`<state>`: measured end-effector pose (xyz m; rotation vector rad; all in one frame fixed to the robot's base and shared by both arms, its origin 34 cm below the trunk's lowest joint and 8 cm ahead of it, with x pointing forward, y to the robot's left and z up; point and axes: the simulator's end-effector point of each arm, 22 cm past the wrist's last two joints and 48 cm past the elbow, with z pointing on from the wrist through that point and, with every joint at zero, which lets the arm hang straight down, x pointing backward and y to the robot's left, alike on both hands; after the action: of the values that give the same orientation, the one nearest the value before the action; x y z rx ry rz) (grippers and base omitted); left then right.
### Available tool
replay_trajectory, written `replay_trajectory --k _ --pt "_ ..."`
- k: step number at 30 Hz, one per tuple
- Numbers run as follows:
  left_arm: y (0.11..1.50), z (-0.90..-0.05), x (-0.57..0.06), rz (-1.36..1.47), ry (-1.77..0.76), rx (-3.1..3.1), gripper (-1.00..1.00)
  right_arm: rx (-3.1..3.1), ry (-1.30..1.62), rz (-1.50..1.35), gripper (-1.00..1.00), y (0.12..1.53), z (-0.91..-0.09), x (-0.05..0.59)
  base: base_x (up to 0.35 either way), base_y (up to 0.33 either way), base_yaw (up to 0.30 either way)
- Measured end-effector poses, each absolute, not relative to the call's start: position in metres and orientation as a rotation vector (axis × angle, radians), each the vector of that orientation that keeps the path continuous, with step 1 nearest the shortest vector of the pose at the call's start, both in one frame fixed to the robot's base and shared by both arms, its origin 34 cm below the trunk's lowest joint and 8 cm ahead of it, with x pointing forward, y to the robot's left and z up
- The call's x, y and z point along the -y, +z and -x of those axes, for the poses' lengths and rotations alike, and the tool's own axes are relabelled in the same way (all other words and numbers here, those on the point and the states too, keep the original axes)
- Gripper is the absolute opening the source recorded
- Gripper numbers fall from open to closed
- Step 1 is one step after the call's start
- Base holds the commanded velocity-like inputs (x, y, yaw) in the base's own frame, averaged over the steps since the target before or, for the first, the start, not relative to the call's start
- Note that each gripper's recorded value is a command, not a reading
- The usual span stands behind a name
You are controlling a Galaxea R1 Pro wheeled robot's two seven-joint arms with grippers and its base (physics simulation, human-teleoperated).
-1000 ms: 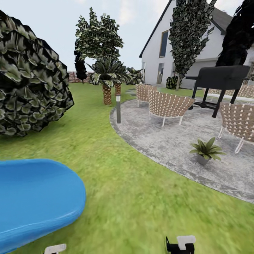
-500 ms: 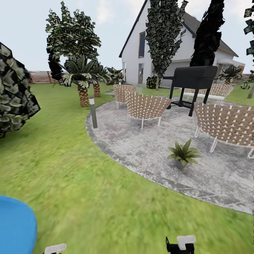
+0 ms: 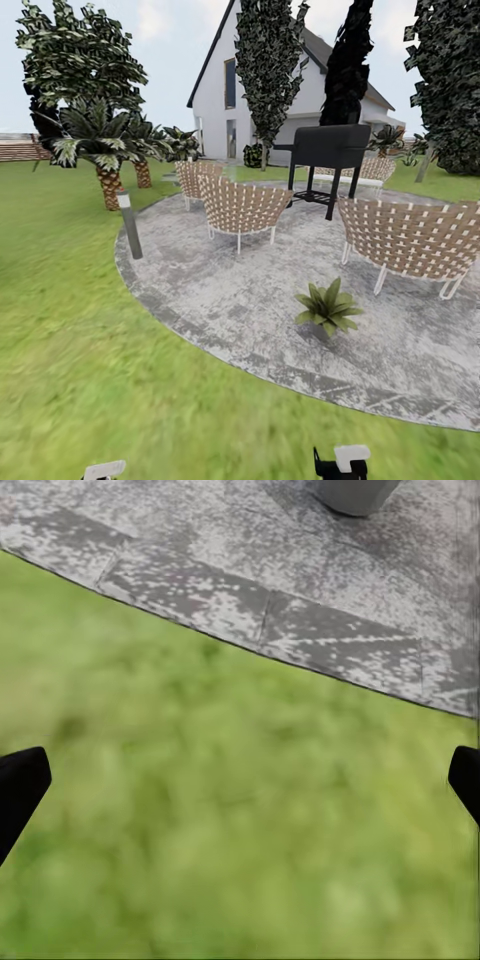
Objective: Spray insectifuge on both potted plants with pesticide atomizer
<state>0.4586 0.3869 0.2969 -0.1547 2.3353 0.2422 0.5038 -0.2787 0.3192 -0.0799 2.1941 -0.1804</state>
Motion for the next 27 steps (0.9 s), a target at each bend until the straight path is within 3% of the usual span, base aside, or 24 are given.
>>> replay_trajectory --k 11,27 --pt "0.2969 -0.4585 -0.3871 0.156 0.242 -2.335 -1.0 -2.194 -0.18 0.08 1.0 0.3192 -0.5038 0.2787 0.694 0.0 -0.3" --pt "0.2955 -0.4574 -0.387 0.162 0.235 -2.339 -1.0 -2.195 -0.18 0.081 1.0 0.3185 -0.5037 0.2786 0.28 0.0 -0.3"
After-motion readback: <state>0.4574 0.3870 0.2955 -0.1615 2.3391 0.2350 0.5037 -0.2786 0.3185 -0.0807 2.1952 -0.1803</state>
